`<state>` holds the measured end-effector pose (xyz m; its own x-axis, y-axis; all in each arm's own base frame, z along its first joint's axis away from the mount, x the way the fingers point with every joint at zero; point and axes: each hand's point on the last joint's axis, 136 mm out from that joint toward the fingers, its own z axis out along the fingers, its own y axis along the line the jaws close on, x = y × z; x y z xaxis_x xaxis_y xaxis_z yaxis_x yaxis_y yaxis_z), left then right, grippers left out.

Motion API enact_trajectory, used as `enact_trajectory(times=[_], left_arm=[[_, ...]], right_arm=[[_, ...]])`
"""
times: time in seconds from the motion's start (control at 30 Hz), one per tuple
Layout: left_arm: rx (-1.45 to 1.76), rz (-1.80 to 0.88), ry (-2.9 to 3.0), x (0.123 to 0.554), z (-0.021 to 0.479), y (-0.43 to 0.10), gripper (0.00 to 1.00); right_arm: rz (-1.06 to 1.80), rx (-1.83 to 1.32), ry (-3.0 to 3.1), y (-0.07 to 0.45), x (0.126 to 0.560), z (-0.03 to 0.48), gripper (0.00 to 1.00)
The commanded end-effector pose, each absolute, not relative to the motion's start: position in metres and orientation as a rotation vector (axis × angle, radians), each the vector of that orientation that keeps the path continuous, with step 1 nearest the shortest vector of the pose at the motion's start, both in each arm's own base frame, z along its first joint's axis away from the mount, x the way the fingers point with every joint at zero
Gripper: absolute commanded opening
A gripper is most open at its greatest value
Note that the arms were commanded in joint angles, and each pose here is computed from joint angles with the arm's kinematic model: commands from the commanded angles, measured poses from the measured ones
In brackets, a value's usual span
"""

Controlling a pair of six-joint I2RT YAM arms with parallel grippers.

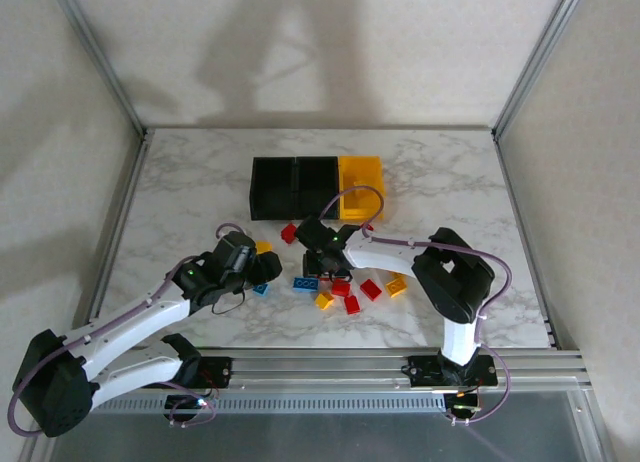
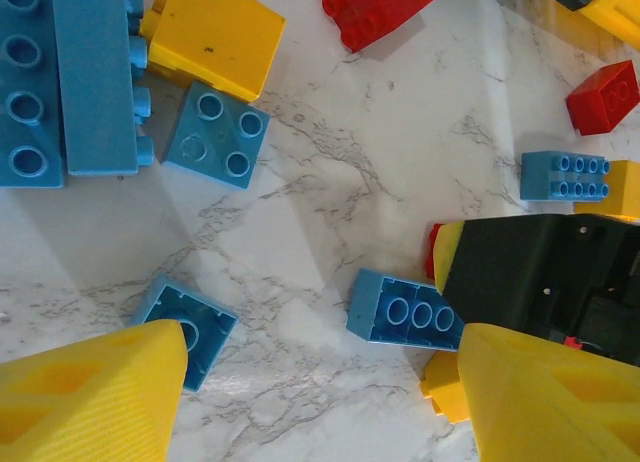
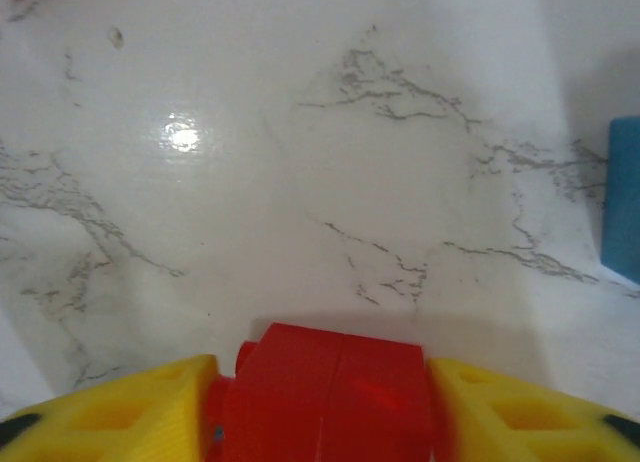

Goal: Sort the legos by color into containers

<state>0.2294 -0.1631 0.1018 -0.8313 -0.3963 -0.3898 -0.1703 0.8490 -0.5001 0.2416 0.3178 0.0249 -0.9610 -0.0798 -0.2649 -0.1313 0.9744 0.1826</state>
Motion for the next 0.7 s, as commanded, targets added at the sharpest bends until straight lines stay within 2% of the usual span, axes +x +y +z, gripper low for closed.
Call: enact_trajectory(times=[0.0, 0.1, 0.3, 0.5, 0.67], left_arm=[[-0.438, -0.644, 2.538, 0.230, 0.099, -0.164, 0.72], [-0.439, -0.644, 2.539, 0.229, 0.097, -0.164, 0.72], [-0.436, -0.668, 2.516, 0.234, 0.104, -0.167, 0.72], [-0.424, -0.694, 2.490, 0.242, 0.115, -0.174, 0.72], [-0.423, -0.709, 2.479, 0.246, 0.118, -0.177, 0.72]], right_arm=[[0.244, -0.144, 2.865, 0.317, 0.241, 0.023, 0.48], [0.221, -0.151, 2.837, 0.318, 0.249, 0.031, 0.43], [0.235, -0.171, 2.740, 0.328, 0.278, 0.071, 0.43], [0.325, -0.134, 2.630, 0.338, 0.331, 0.120, 0.43], [0.429, 0.015, 2.560, 0.339, 0.380, 0.145, 0.43]])
